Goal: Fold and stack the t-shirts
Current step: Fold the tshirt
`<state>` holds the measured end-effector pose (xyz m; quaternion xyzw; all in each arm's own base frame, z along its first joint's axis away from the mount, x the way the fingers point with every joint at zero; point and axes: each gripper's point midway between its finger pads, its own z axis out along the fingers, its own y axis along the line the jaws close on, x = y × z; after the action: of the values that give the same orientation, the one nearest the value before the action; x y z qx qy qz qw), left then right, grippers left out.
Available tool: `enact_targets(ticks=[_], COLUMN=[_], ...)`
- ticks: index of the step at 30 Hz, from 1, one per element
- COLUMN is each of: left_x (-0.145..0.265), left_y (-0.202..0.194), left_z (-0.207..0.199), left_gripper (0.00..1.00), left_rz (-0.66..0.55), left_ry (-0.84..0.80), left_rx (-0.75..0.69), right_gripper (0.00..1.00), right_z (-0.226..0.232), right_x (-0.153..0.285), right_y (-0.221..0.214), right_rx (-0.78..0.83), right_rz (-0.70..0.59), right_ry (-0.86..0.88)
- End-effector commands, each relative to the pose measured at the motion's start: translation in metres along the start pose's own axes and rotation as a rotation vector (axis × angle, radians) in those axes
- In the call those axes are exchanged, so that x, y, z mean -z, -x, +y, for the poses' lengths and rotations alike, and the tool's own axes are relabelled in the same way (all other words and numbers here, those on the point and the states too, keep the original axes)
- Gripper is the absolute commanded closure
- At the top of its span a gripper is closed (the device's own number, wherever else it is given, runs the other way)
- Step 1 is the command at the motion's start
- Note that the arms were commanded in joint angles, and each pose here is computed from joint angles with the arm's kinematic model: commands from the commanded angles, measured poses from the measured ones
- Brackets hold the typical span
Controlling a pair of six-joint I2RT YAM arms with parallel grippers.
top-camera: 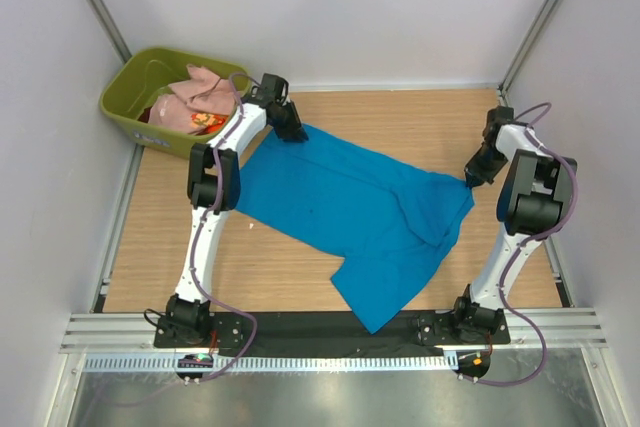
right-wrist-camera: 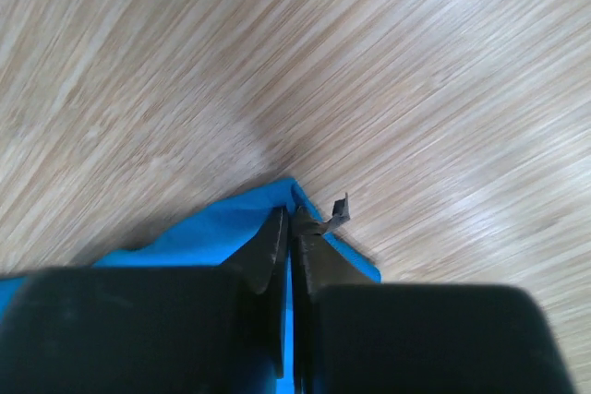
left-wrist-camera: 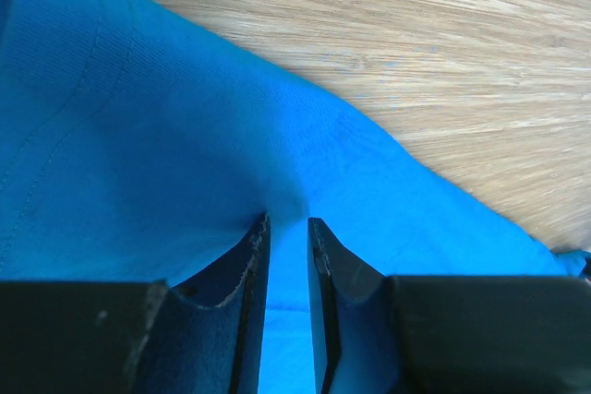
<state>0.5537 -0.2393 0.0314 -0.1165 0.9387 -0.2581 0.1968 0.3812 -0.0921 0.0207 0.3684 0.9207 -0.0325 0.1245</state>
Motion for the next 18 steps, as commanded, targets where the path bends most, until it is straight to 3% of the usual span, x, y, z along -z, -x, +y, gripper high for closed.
enact_targets(ticks=[1,6,11,15,18], left_x=[-0.008,-0.002,0.008,0.032,0.058], left_y=[0.001,0.003,0.009,0.017,0.024], left_z=[0.023,0.027,0.021,0.003,-0.009], left_gripper=[0.77,0.77,0.76,0.67,0.63], left_rz=[0.031,0.022,0.011,-0.012,-0.053], left_ry=[0.021,0.036,0.025,0.002,0.004], left_rx=[0.095,0.078,0.073,0.047,0.007], right_gripper=[0.99,0.99,0.97,0.61,0.46], right_z=[-0.019,-0.037,-0.022,-0.02,-0.023], right_x=[-0.001,0.008,0.007,0.021,0.053], right_y=[0.024,0.043,0.044,0.043,0.049], right_rx=[-0.073,-0.135,-0.117,-0.084,-0.007], right_rz=[-0.081,-0.142,-0.097,-0.06,-0.097], right_ry=[-0.067,-0.152,-0.086,-0.099,-0.175])
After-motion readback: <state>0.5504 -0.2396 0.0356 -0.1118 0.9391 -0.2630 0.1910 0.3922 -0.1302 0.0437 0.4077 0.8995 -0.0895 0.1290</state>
